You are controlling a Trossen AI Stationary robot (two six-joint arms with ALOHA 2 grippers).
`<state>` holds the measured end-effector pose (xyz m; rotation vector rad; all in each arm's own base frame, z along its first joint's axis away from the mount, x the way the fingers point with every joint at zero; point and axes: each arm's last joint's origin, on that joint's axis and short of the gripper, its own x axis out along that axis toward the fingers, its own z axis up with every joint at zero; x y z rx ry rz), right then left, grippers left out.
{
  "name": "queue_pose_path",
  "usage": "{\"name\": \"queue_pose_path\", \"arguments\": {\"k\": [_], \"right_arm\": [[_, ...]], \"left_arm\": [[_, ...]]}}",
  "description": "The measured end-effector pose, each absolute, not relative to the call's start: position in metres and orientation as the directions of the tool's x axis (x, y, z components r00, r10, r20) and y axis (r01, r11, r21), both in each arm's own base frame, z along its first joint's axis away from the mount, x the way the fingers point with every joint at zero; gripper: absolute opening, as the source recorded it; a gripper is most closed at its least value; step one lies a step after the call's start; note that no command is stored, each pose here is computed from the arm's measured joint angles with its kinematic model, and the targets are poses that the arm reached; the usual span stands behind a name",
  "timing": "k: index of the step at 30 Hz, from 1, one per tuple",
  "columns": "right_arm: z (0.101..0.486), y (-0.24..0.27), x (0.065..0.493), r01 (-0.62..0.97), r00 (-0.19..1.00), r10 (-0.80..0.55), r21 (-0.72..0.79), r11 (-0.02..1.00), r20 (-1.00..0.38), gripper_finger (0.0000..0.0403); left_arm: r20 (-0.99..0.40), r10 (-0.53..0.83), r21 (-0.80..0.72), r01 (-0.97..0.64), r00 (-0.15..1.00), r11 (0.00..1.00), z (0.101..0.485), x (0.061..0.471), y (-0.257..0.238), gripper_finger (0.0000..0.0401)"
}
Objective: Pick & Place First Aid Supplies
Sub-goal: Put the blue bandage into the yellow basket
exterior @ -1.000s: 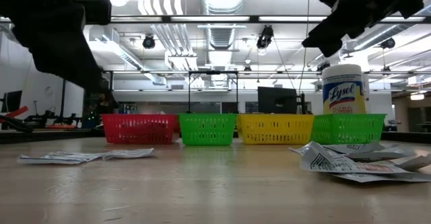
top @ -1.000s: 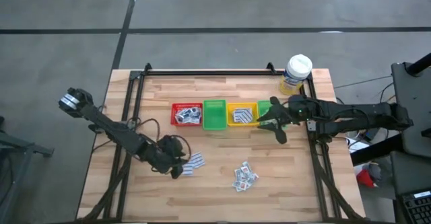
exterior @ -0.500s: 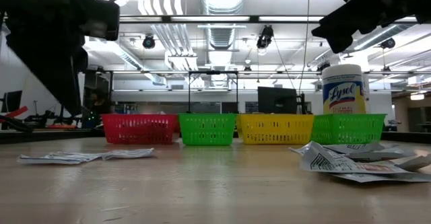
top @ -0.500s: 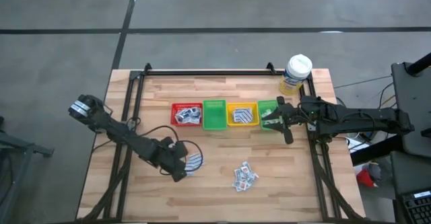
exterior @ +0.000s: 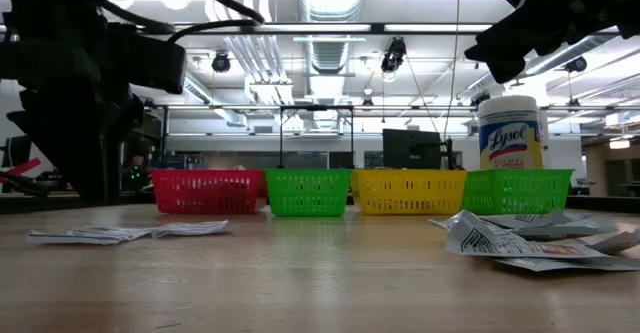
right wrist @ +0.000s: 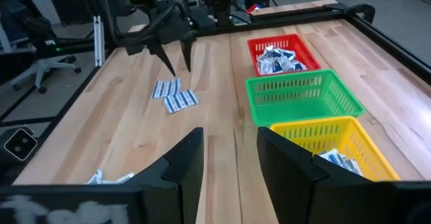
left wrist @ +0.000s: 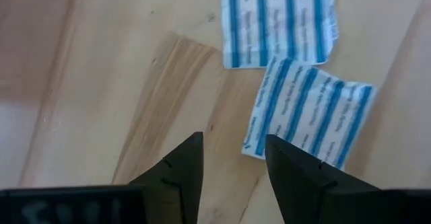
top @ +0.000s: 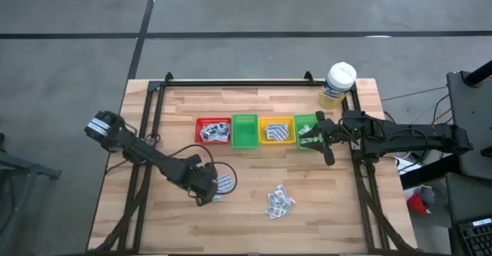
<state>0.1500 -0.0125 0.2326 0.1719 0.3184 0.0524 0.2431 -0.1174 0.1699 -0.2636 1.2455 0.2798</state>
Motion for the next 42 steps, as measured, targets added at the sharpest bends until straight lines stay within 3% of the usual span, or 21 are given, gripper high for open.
{"name": "queue_pose_path", "arguments": {"k": [7,20,35,42], "right_arm": [[0.232,-0.012,0.15,-0.025,0.948,0.078,0.173,0.985,-0.309,0.0137],[0.23,-0.013,0.15,-0.024,0.946,0.078,0.174,0.985,-0.313,0.0137],[0.23,-0.013,0.15,-0.023,0.946,0.078,0.174,0.984,-0.314,0.0137],[0.23,-0.013,0.15,-0.023,0.946,0.078,0.174,0.984,-0.314,0.0137]], "left_arm": [[-0.953,0.049,-0.06,-0.346,0.299,0.936,0.168,0.246,-0.119,0.0151],[-0.978,0.061,-0.014,-0.357,0.199,0.934,0.139,0.254,-0.122,0.0147],[-0.98,0.048,-0.031,-0.383,0.194,0.923,0.135,0.254,-0.122,0.001],[-0.981,0.02,-0.054,-0.375,0.19,0.926,0.137,0.253,-0.124,0.0001]]}}
